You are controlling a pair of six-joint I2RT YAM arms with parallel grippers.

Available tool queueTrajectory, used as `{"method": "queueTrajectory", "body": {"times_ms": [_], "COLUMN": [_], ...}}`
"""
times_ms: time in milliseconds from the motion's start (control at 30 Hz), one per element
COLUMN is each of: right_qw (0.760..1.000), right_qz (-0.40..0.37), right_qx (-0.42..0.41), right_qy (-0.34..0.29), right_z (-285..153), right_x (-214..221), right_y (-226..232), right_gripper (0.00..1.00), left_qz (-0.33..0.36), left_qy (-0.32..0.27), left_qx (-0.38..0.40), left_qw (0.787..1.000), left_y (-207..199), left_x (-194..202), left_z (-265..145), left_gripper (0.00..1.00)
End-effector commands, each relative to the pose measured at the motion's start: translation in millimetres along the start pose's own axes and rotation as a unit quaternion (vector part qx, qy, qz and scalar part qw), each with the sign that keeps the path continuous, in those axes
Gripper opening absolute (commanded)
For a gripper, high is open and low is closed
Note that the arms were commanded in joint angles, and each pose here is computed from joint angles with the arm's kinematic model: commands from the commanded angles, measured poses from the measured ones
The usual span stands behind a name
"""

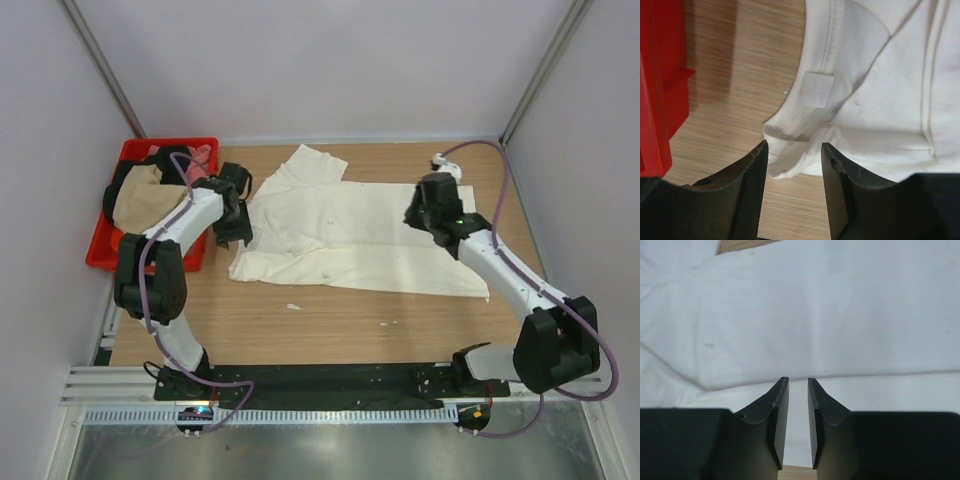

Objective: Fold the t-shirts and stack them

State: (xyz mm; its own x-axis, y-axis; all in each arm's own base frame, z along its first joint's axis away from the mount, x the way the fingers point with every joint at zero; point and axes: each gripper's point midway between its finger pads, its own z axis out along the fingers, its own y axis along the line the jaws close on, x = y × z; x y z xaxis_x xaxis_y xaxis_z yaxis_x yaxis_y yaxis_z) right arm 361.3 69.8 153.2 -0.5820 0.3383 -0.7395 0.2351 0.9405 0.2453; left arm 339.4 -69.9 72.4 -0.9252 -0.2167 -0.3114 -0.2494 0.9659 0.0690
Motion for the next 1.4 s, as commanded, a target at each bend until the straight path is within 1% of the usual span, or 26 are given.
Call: {"method": "queueTrajectory", "body": {"times_ms": [0,33,67,100,133,167,200,233,267,300,333,400,433,600,733,833,1067,1233,1333,1367], "right_qw": [0.987,0.978,0.971,0.958,0.946,0.938,0.926,0.918,0.906,0.896,0.883,0.864,0.852,0.819,0.804,0.799,0.795,0.796,0.796,0.794], "right_qz": [-0.091,-0.148,-0.179,-0.223,-0.264,-0.288,-0.311,-0.333,-0.357,-0.369,-0.391,-0.423,-0.439,-0.484,-0.508,-0.518,-0.526,-0.525,-0.526,-0.526], "right_qx": [-0.126,-0.139,-0.15,-0.173,-0.183,-0.191,-0.212,-0.217,-0.228,-0.245,-0.257,-0.273,-0.286,-0.305,-0.305,-0.301,-0.299,-0.298,-0.297,-0.3], "right_qy": [-0.048,-0.05,-0.051,-0.043,-0.042,-0.038,-0.034,-0.01,-0.003,0.0,0.015,0.014,0.025,0.038,0.047,0.052,0.047,0.042,0.044,0.045], "right_z": [-1.1,-0.6,-0.6,1.4,3.0,5.6,1.0,13.7,15.9,10.8,15.6,12.1,10.3,13.6,22.3,28.9,34.5,36.9,38.0,35.4], "right_x": [-14.7,-6.4,1.1,20.3,28.8,36.4,45.3,65.3,75.6,84.2,102.7,113.7,130.5,156.8,170.9,179.0,182.2,183.5,184.6,184.5], "right_y": [98.5,117.2,134.7,167.1,180.1,191.1,213.8,220.6,229.5,245.1,251.3,263.8,270.1,280.2,284.3,283.8,288.4,291.0,289.3,290.1], "right_gripper": [0.28,0.28,0.29,0.29,0.29,0.3,0.3,0.3,0.29,0.29,0.29,0.29,0.3,0.35,0.36,0.36,0.36,0.36,0.36,0.36], "left_qz": [-0.062,-0.08,-0.101,-0.115,-0.127,-0.156,-0.17,-0.174,-0.19,-0.192,-0.191,-0.187,-0.185,-0.173,-0.168,-0.172,-0.187,-0.193,-0.195,-0.197], "left_qy": [-0.022,-0.024,-0.034,-0.042,-0.037,-0.037,-0.04,-0.034,-0.036,-0.032,-0.027,-0.02,-0.013,-0.008,0.002,0.01,0.022,0.032,0.033,0.032], "left_qx": [0.094,0.107,0.123,0.137,0.165,0.175,0.186,0.207,0.211,0.215,0.219,0.234,0.231,0.183,0.171,0.181,0.2,0.197,0.187,0.185], "left_qw": [0.993,0.991,0.987,0.983,0.977,0.971,0.967,0.962,0.958,0.957,0.956,0.954,0.955,0.968,0.971,0.968,0.961,0.961,0.962,0.962], "left_y": [-5.3,-4.0,2.5,4.1,1.3,9.6,11.0,5.2,12.0,12.3,11.2,7.5,9.7,29.1,33.9,30.0,22.6,19.4,20.2,20.3], "left_x": [-26.3,-30.9,-38.8,-45.4,-47.2,-52.8,-52.8,-50.4,-51.9,-44.6,-39.4,-29.3,-16.0,13.9,26.5,30.0,40.7,47.8,48.2,46.6], "left_z": [-28.3,-31.2,-38.3,-40.9,-45.5,-46.4,-46.9,-50.3,-48.7,-47.1,-46.6,-45.6,-42.9,-27.7,-20.1,-19.4,-16.5,-7.1,-1.3,0.0], "left_gripper": [0.48,0.48,0.49,0.5,0.5,0.5,0.5,0.5,0.5,0.5,0.49,0.48,0.48,0.49,0.49,0.49,0.49,0.49,0.48,0.47]}}
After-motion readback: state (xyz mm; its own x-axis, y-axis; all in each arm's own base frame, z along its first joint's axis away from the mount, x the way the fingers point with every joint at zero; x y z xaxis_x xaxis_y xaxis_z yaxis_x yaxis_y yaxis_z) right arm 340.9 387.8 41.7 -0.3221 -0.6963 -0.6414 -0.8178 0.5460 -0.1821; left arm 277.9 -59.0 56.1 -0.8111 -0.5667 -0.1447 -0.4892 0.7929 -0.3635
